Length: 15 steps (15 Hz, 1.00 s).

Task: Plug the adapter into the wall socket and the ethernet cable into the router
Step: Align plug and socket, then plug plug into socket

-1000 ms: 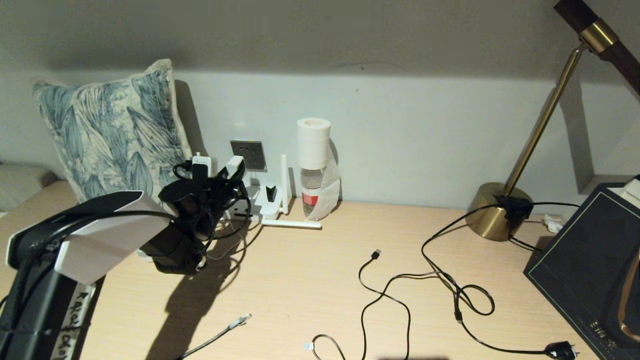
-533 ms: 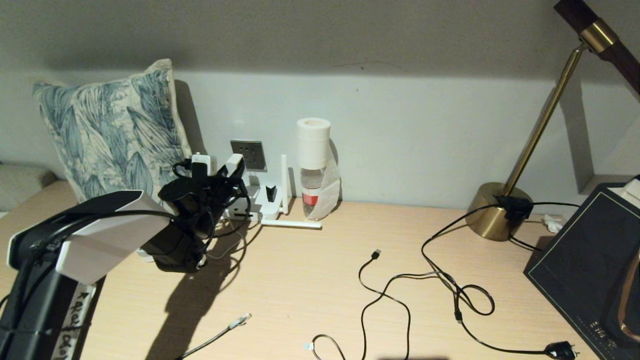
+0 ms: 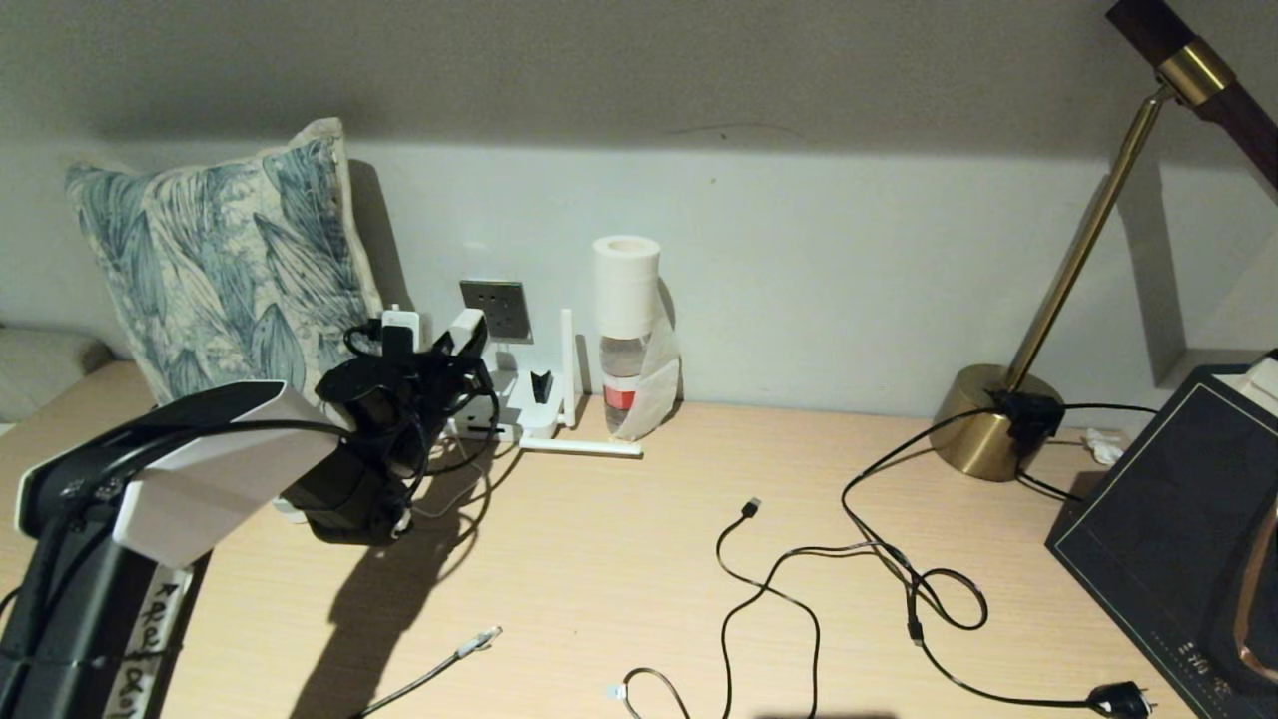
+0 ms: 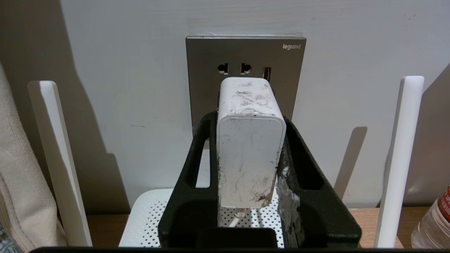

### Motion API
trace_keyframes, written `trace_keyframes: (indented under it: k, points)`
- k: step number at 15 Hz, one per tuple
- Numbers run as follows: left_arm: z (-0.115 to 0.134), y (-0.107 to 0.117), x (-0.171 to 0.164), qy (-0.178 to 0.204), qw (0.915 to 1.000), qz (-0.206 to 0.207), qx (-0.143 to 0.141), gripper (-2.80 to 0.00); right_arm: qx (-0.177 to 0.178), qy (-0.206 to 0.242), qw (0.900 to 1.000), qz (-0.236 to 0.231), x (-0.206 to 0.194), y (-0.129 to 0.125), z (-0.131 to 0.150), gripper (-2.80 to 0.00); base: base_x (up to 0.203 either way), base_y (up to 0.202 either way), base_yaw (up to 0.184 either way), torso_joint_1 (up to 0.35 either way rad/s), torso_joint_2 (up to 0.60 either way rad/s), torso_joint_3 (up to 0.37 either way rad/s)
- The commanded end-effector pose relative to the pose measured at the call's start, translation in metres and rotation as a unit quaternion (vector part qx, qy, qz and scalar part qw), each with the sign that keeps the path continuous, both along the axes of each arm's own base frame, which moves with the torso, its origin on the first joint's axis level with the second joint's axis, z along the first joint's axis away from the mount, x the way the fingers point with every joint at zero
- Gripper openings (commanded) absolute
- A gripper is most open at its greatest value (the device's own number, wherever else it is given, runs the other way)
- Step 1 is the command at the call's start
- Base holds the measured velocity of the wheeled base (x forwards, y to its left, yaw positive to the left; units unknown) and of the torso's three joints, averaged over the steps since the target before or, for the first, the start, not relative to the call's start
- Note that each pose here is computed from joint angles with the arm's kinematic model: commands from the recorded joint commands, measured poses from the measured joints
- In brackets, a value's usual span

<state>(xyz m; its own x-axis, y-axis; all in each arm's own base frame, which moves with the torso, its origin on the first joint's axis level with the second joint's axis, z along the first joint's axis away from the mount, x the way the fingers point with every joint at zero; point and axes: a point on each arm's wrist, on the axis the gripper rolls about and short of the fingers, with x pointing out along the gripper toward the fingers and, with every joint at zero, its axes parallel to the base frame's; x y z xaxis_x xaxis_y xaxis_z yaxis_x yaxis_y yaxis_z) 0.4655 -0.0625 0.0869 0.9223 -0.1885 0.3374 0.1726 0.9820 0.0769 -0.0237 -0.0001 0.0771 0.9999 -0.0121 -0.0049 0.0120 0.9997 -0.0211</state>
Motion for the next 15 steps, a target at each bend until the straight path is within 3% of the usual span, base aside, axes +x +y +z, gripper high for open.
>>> trace_keyframes:
  k: [1,15]
  points:
    - [0.000,0.000,0.000,-0.004,1.0000,-0.001,0.000,-2.80,0.000,0.001,1.000,0.000,0.000,0.000,0.000,-2.80,0.000,0.000,0.000,0.000,0.00,0.000]
    - [0.008,-0.001,0.007,-0.028,0.9996,-0.001,-0.003,-2.80,0.000,0.000,1.000,0.000,0.000,0.000,0.000,-2.80,0.000,0.000,0.000,0.000,0.00,0.000]
